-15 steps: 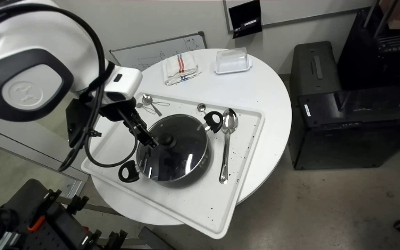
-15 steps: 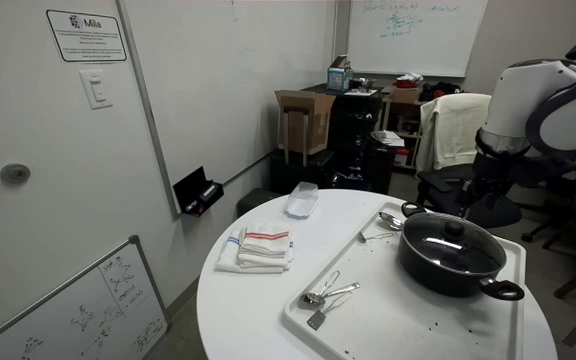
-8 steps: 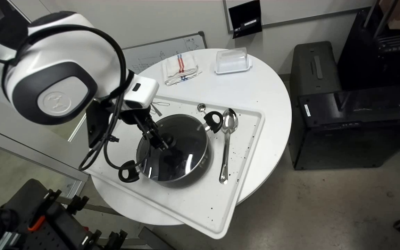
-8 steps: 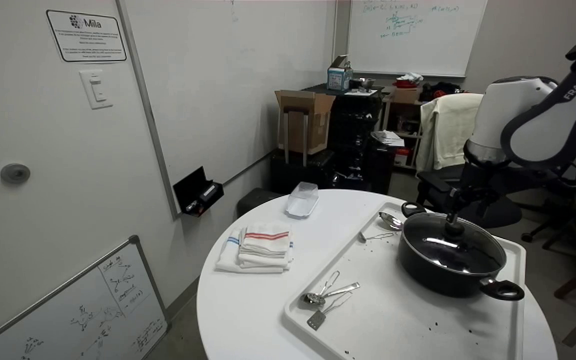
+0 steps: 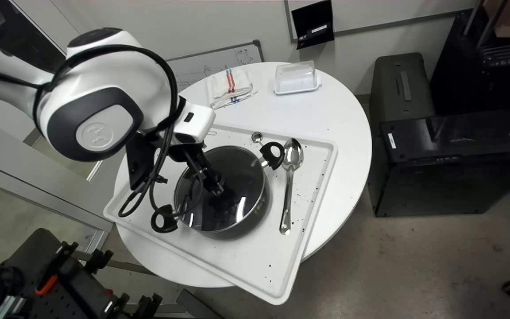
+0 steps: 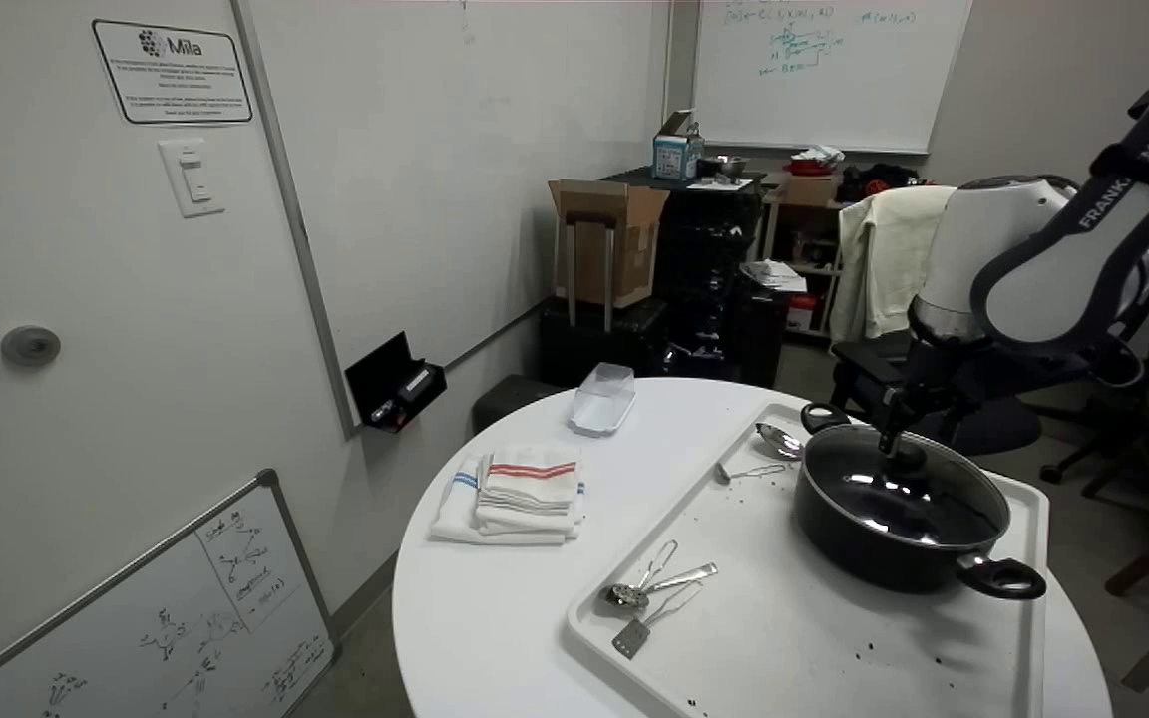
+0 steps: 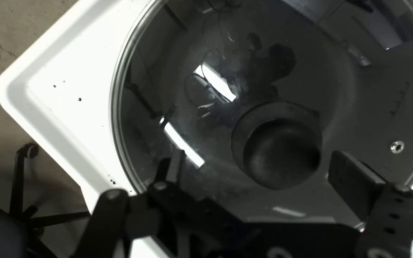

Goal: Remove the glass lid from the pot and put it on the white tray

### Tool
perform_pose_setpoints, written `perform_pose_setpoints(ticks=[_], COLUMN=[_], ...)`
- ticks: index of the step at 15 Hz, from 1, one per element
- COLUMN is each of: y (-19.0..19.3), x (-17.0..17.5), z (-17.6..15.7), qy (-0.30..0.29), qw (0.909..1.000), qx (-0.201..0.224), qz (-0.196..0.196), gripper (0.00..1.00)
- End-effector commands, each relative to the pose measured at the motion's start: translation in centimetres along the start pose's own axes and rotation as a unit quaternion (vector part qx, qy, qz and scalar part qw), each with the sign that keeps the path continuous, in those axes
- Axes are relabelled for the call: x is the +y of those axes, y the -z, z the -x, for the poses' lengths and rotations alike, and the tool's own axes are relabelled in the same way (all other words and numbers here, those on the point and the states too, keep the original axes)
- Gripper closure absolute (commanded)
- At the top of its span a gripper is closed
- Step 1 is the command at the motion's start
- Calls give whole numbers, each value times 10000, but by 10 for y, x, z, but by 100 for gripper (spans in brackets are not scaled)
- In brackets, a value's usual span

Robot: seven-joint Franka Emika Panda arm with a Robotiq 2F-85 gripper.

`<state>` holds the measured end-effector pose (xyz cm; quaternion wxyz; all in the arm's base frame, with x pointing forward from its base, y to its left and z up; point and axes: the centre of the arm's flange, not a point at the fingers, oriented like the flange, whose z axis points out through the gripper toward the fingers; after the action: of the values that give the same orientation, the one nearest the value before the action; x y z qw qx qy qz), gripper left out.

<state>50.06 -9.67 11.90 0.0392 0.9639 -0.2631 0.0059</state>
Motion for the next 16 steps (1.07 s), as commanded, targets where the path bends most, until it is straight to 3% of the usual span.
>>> perform_pose_setpoints(ticks=[1,4,13,16], y=[-12,-15,-12,-9], x=[-7,-9,-18,-16], z=[-5,-4,-4,-4], qy=[-36,-2,78,68], qw=[9999,9999,9997,9998], qx=[129,143,209,200], qz=[18,43,37,27], gripper=[0,1,73,74])
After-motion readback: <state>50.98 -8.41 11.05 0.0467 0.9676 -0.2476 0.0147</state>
